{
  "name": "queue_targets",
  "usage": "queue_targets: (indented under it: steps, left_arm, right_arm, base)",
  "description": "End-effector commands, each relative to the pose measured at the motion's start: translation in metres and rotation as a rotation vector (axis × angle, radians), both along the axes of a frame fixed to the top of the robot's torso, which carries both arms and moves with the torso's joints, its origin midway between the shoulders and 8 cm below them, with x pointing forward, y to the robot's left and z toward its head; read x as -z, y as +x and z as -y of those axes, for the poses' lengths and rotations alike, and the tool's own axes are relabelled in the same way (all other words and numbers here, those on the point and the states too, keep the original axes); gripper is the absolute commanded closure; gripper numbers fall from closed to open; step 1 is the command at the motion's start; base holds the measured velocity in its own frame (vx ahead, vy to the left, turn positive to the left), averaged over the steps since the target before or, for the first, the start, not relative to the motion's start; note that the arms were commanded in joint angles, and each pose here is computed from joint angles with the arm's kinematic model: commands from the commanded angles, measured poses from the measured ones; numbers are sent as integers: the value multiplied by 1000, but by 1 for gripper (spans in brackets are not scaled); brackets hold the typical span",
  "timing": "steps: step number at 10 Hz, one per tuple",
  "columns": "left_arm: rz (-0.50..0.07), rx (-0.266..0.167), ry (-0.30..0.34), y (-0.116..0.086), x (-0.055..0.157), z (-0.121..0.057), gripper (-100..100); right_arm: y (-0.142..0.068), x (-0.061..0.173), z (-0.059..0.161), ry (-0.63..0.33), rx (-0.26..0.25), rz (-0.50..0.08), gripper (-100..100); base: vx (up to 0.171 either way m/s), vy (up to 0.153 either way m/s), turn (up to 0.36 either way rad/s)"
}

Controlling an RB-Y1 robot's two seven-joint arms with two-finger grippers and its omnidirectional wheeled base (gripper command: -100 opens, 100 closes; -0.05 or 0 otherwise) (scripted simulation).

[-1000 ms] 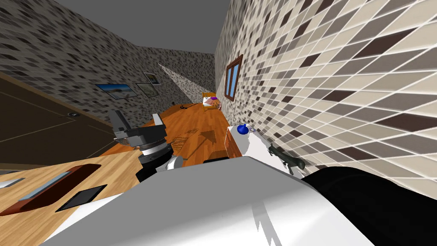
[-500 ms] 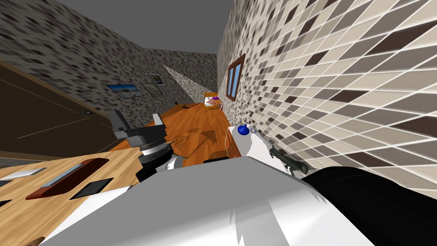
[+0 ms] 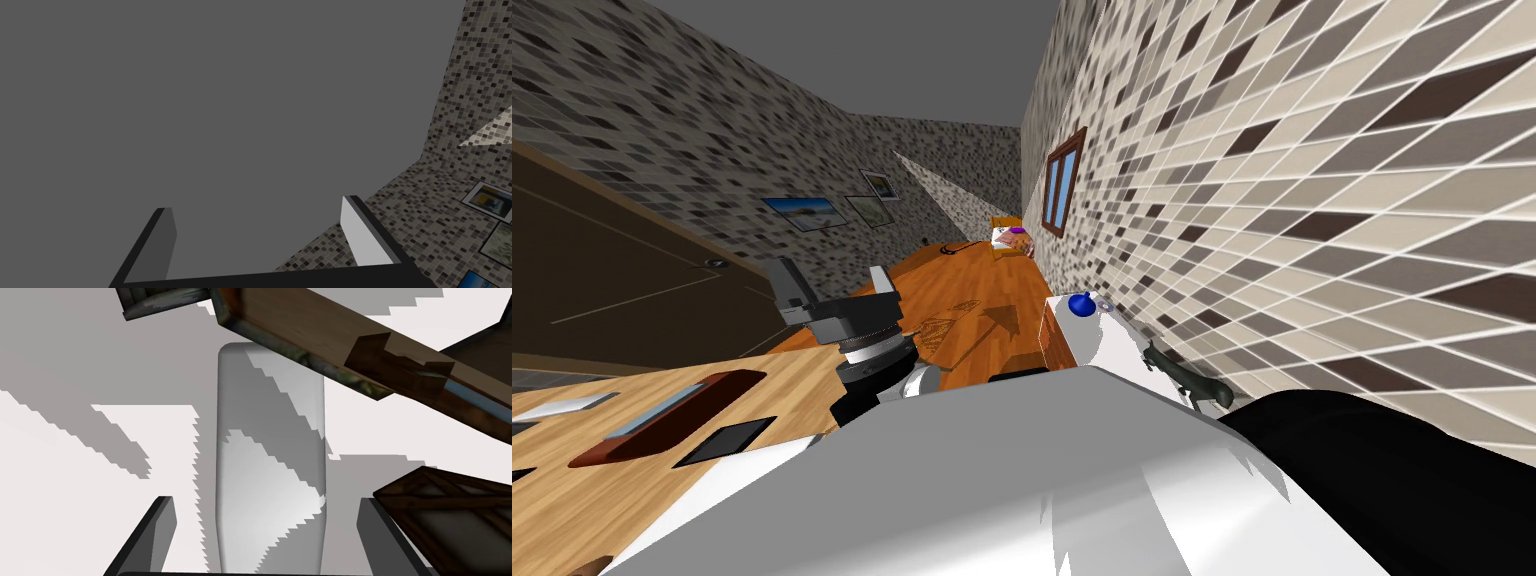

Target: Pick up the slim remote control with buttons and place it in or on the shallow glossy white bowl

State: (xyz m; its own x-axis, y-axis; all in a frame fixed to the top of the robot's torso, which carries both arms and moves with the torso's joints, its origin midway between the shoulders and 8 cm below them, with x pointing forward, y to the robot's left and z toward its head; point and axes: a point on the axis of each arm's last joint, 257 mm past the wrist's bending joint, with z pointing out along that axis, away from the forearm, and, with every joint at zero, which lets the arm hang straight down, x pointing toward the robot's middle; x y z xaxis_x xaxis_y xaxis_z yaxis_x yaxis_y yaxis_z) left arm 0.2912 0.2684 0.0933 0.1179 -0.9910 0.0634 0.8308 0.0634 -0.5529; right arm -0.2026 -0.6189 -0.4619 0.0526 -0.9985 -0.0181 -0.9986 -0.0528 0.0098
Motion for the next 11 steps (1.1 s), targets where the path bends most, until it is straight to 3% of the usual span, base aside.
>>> queue_targets:
  steps: [1, 4, 5, 9, 10, 11]
  left_arm:
    - [0, 0, 0, 0, 0, 0, 0]
    - [0, 0, 0, 0, 0, 0, 0]
    - [0, 0, 0, 0, 0, 0, 0]
    - [0, 0, 0, 0, 0, 0, 0]
    - [0, 0, 0, 0, 0, 0, 0]
    - [0, 0, 0, 0, 0, 0, 0]
  right_arm:
    - [0, 16, -10, -2, -9, -5, -100]
    - [0, 15, -9, -3, -7, -5, -100]
    - [0, 15, -9, -3, -8, -5, 100]
    - [0, 15, -9, -3, -8, -6, 100]
    - [0, 15, -9, -3, -8, -5, 0]
    - [-1, 1, 0, -3, -1, -1, 100]
  base:
    - [30, -73, -51]
    - [-4, -1, 12]
    - [0, 0, 0]
    - [0, 0, 0]
    - [0, 0, 0]
    - [0, 15, 9]
